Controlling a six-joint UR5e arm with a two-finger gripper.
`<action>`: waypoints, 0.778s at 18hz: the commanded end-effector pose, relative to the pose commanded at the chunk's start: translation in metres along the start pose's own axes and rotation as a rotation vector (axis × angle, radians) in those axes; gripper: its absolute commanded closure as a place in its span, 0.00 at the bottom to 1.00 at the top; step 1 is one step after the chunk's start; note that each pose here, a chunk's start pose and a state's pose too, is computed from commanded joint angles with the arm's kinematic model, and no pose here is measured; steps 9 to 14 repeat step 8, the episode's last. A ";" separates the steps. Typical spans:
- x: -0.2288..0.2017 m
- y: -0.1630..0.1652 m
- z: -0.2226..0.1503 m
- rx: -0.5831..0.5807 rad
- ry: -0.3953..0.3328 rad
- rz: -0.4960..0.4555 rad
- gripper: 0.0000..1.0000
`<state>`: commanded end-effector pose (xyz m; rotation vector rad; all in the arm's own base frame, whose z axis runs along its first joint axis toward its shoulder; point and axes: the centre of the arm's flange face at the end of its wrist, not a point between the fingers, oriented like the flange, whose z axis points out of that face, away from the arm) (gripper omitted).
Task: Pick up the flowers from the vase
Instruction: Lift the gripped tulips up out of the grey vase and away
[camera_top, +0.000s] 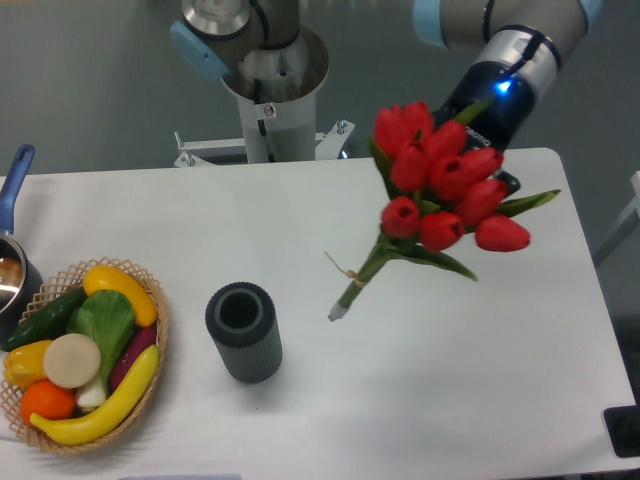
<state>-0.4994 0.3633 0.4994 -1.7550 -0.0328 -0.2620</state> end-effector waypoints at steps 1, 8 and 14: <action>-0.002 0.000 -0.003 0.001 -0.006 0.007 0.57; -0.009 0.005 -0.010 0.003 -0.018 0.011 0.57; -0.009 0.005 -0.010 0.003 -0.018 0.011 0.57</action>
